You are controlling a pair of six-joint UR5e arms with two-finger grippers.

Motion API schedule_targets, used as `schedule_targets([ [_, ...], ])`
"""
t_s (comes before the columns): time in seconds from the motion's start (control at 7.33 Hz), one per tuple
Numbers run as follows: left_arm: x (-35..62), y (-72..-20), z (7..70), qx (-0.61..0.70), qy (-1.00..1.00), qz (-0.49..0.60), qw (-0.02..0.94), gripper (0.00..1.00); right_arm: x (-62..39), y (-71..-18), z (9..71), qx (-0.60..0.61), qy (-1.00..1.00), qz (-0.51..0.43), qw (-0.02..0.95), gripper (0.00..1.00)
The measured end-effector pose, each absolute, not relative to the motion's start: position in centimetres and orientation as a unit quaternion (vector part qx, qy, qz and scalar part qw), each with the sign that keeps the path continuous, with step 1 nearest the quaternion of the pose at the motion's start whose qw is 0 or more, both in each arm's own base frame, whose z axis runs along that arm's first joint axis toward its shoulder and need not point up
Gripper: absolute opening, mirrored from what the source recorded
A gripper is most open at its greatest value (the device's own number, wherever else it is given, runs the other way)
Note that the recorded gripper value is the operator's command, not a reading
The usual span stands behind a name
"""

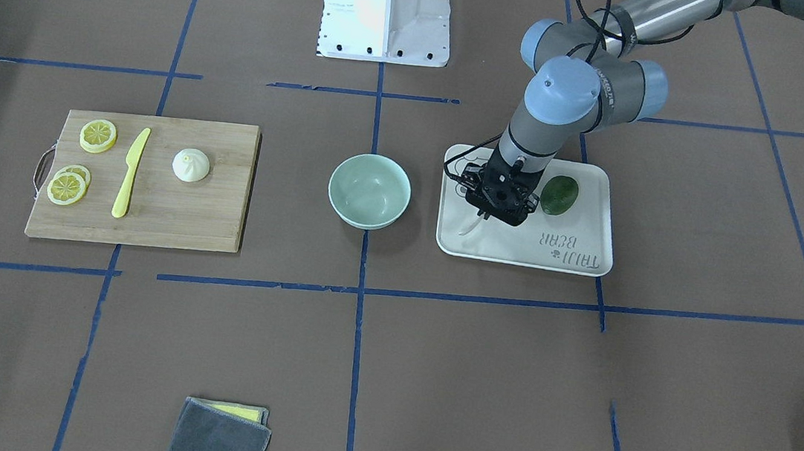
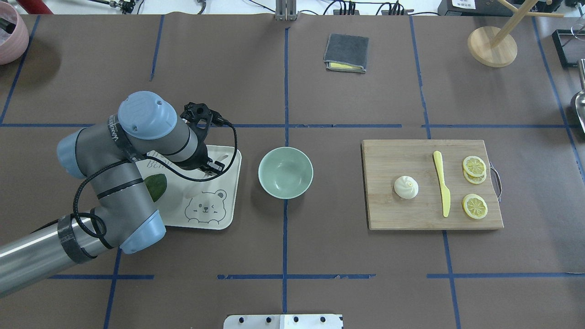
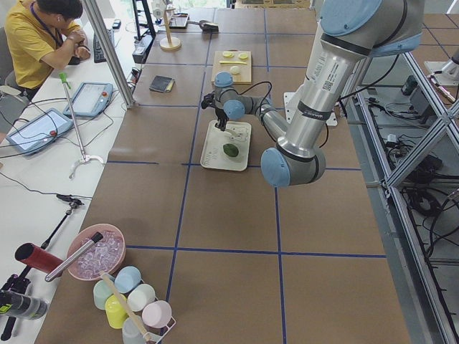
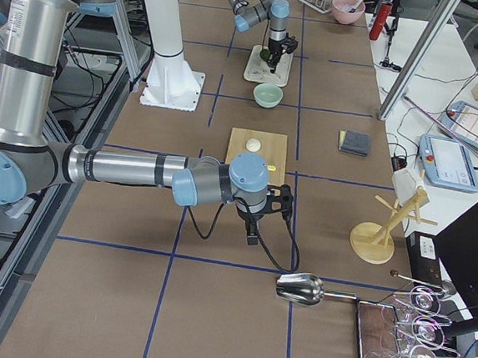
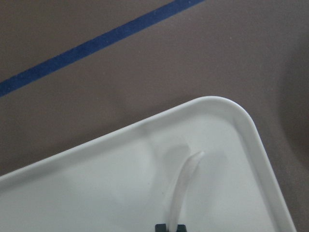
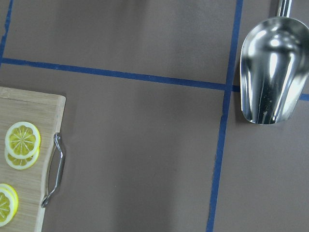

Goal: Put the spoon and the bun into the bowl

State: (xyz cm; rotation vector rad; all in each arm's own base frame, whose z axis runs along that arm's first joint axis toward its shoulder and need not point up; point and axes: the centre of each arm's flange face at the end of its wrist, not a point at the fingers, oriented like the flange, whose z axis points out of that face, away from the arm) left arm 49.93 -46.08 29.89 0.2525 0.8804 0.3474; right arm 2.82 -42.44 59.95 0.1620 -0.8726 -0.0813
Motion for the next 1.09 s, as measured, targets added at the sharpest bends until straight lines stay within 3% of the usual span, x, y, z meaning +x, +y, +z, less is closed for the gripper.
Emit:
schedule_targets([
  [0.68,55.7,-48.8,15.5,0.126,0.484,0.089,0.861,0.0,2.8,-42.4,60.0,0.076,-0.421,-0.038,0.903,1.0],
  [0.82,57.0,-48.8,14.5,0.138,0.485,0.087,0.859,0.27,2.8,-42.4,60.1,0.075,-0.422,-0.038,0.903,1.0],
  [0.95,58.2,-48.8,14.2,0.147,0.486,0.087,0.857,0.69,2.7,-42.4,60.3,0.074,-0.422,-0.038,0.903,1.0],
  [1.09,59.1,-48.5,14.4,0.151,0.488,0.09,0.855,0.84,2.7,-42.4,60.4,0.072,-0.422,-0.038,0.903,1.0],
])
